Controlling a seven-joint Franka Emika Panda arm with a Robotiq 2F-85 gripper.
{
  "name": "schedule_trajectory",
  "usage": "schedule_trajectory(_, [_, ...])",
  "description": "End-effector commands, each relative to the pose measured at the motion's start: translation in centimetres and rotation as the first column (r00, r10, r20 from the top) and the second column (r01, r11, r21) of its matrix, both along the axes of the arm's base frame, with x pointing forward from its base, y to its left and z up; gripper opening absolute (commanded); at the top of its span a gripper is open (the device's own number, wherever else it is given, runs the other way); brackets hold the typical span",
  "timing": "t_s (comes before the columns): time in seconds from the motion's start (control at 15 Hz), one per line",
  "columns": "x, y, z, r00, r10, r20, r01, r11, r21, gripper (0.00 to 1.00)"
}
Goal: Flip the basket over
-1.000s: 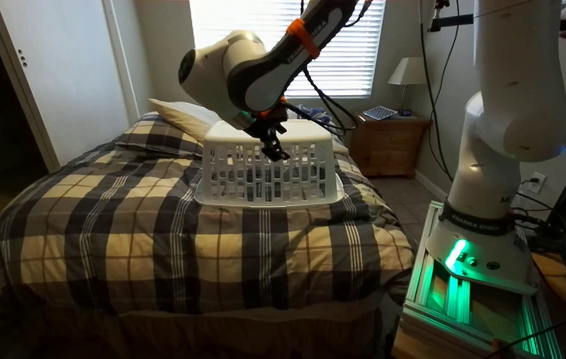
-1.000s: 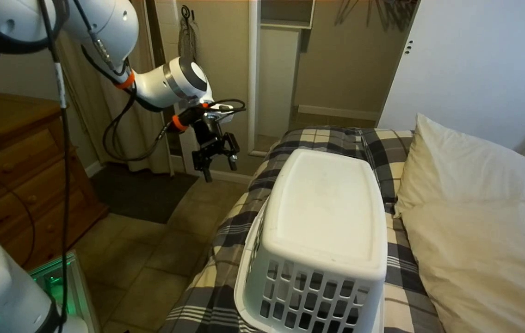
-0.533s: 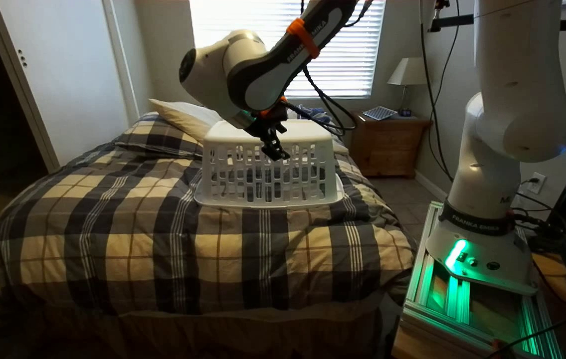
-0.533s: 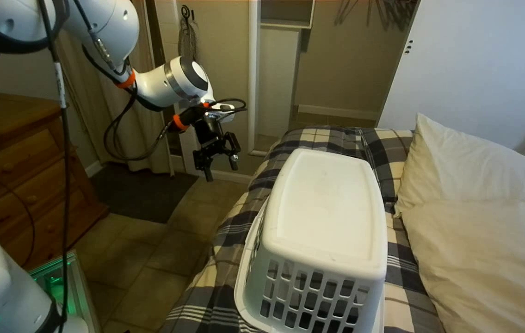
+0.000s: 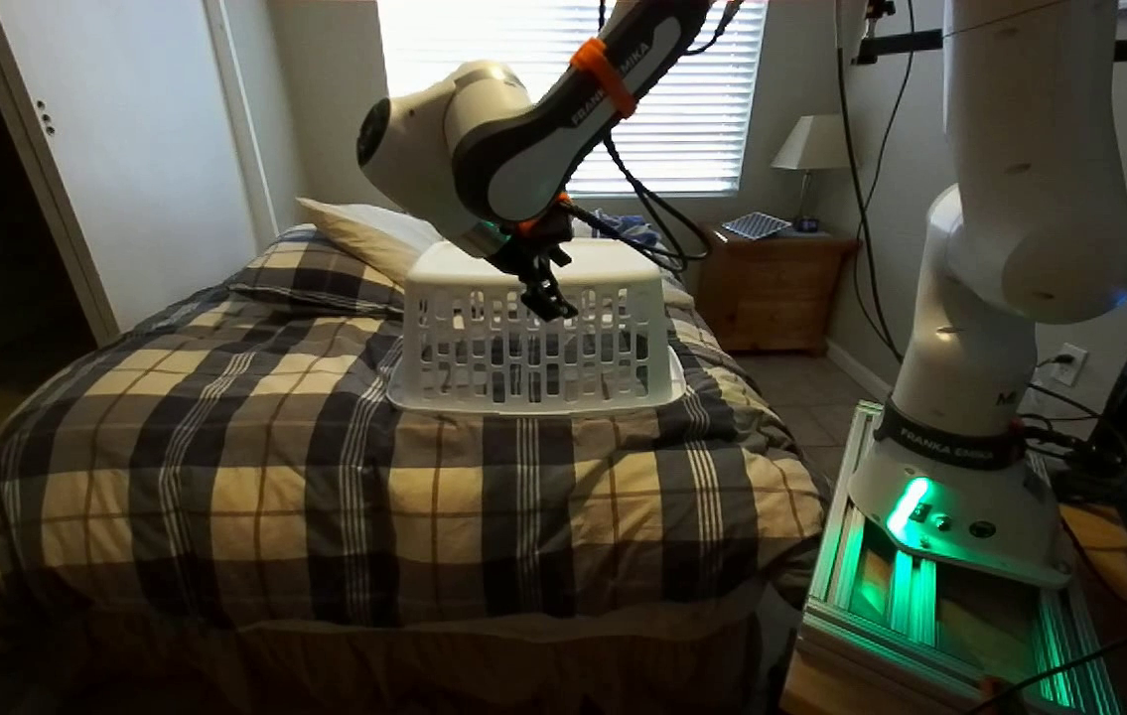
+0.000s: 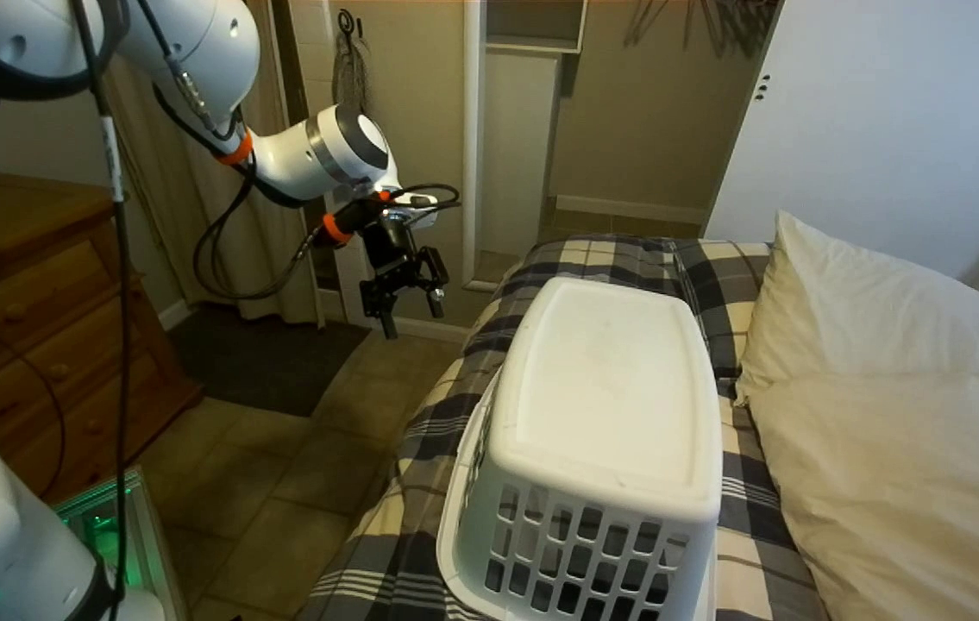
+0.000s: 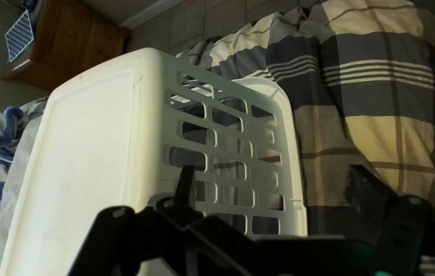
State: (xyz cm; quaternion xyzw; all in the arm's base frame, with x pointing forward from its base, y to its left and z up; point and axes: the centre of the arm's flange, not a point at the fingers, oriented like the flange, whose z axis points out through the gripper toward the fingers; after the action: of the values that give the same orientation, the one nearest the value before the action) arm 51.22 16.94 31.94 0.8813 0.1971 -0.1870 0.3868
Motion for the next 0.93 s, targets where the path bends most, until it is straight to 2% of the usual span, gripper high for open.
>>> schedule_trajectory(0.0, [0.0,0.0,0.0,1.0,0.0,0.0,0.0,1.0,0.0,1.0])
schedule_trajectory(0.13, [0.0,-0.4,-1.5,1.0,0.007,0.024,-0.006,1.0,-0.028,1.0])
schedule_trajectory(0.2, [0.2,-0.4,-2.1,0.998,0.018,0.059,-0.016,0.999,-0.03,1.0])
schedule_trajectory(0.27, [0.2,-0.4,-2.9,0.998,0.005,0.059,-0.004,1.0,-0.014,1.0])
schedule_trajectory(0.33, [0.2,-0.4,-3.8,0.994,0.02,0.109,-0.018,1.0,-0.014,1.0])
schedule_trajectory(0.47, [0.5,-0.3,-5.3,0.972,0.057,0.227,-0.058,0.998,-0.001,1.0])
schedule_trajectory(0.67, [1.1,-0.2,-7.7,0.935,0.091,0.344,-0.115,0.992,0.05,1.0])
schedule_trajectory(0.87, [2.0,-0.6,-10.0,0.908,0.119,0.402,-0.162,0.984,0.074,1.0])
